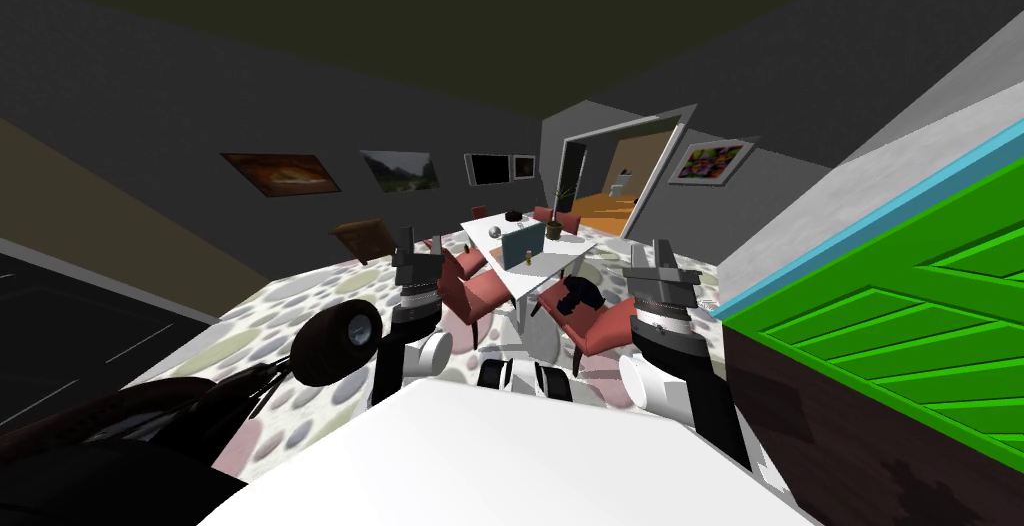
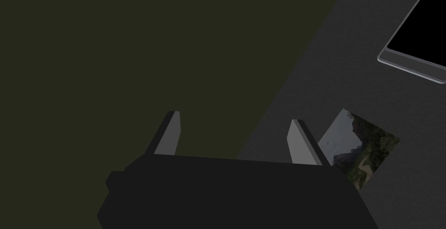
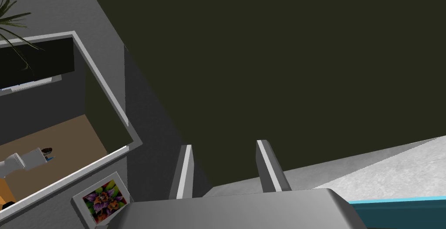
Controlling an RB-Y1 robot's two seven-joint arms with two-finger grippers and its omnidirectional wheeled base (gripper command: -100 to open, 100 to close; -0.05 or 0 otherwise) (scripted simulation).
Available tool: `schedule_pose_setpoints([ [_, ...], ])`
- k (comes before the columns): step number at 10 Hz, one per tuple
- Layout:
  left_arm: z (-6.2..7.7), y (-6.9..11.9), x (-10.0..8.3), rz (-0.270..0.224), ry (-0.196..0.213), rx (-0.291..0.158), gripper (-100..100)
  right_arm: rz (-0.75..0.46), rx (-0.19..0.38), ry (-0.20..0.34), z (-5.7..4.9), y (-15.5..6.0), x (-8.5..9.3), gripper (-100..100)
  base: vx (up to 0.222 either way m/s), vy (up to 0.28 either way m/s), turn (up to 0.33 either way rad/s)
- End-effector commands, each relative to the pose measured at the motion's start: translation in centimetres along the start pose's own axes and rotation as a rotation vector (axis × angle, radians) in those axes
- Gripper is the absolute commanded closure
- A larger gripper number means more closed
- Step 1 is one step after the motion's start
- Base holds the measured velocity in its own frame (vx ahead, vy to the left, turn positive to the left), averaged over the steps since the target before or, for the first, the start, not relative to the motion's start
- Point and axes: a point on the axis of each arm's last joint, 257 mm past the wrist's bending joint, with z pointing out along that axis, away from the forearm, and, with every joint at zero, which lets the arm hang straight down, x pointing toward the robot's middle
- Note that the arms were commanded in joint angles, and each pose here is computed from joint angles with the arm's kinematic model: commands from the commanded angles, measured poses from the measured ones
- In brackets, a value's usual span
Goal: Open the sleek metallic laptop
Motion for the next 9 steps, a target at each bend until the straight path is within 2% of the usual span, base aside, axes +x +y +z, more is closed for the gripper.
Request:
schedule_pose_setpoints([
  [1,0.0,0.4,0.7,0.014,0.045,-0.013,-100,0.0,0.0,0.0,0.0,0.0,0.0,0,0.008,-0.002,-0.006],
  [5,0.2,2.3,2.7,0.06,0.158,-0.071,-100,0.0,0.001,0.0,0.0,0.0,0.0,0,0.011,-0.002,-0.012],
  [9,0.7,5.0,4.2,0.109,0.224,-0.148,-100,0.0,0.001,0.0,0.0,0.0,0.0,0,0.022,-0.005,-0.02],
])
